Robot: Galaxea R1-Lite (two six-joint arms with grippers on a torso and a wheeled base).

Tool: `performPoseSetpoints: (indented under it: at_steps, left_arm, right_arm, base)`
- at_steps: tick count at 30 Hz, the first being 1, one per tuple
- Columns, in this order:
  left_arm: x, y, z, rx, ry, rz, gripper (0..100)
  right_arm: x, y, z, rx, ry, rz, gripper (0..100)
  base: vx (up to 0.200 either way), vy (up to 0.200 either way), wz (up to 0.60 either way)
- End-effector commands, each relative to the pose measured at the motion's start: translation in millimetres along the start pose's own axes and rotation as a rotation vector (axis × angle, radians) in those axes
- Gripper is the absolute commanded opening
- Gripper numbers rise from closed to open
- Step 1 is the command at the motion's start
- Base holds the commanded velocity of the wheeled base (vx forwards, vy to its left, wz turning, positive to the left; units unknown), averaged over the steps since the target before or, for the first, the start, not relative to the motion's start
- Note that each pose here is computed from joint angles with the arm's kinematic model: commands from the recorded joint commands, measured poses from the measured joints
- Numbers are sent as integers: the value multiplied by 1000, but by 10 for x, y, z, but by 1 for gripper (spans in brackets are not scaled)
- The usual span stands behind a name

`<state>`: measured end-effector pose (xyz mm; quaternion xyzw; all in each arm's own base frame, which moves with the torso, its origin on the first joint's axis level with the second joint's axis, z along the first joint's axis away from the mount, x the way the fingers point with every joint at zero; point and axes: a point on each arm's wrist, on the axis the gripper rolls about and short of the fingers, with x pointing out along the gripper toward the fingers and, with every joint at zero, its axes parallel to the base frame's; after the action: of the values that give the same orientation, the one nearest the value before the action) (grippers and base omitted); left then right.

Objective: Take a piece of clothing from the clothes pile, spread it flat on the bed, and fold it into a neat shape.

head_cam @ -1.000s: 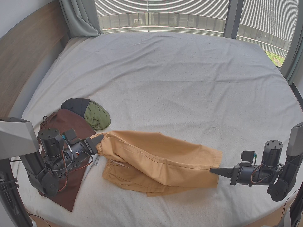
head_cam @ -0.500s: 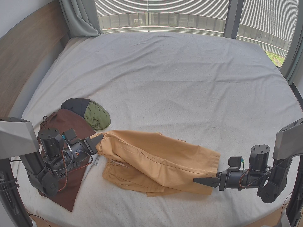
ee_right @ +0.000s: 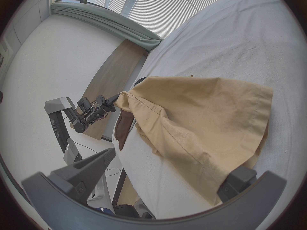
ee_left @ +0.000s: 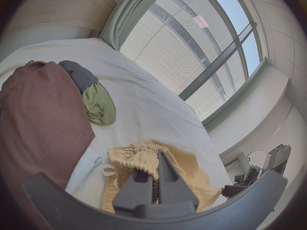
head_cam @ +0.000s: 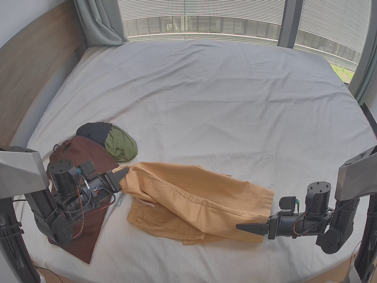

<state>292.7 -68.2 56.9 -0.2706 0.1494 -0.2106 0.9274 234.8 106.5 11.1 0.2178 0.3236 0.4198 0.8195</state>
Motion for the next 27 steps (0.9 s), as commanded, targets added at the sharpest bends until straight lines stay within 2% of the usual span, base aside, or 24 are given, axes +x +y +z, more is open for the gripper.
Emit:
performPoseSetpoints:
  at_steps: [1, 9, 10, 20, 27]
  left_arm:
    - [-4, -6, 11, 1, -4, -2, 0]
    - [-2, -10, 9, 1, -4, -4, 0]
    - [-2, -10, 9, 1, -4, -4, 0]
    - [4, -20, 28, 6, -11, -10, 0]
    - [-49, -90, 97, 17, -11, -66, 0]
  right_arm:
    - [15, -1, 8, -3, -2, 3, 100]
    - [25, -2, 15, -5, -5, 4, 100]
    - [22, -4, 17, -5, -6, 3, 0]
    - [21, -6, 36, -12, -15, 3, 0]
    - [-57, 73, 169, -49, -73, 14, 0]
  base:
    - [0, 0, 0]
    - [0, 0, 0]
    - [0, 0, 0]
    - [0, 0, 0]
    - [0, 0, 0]
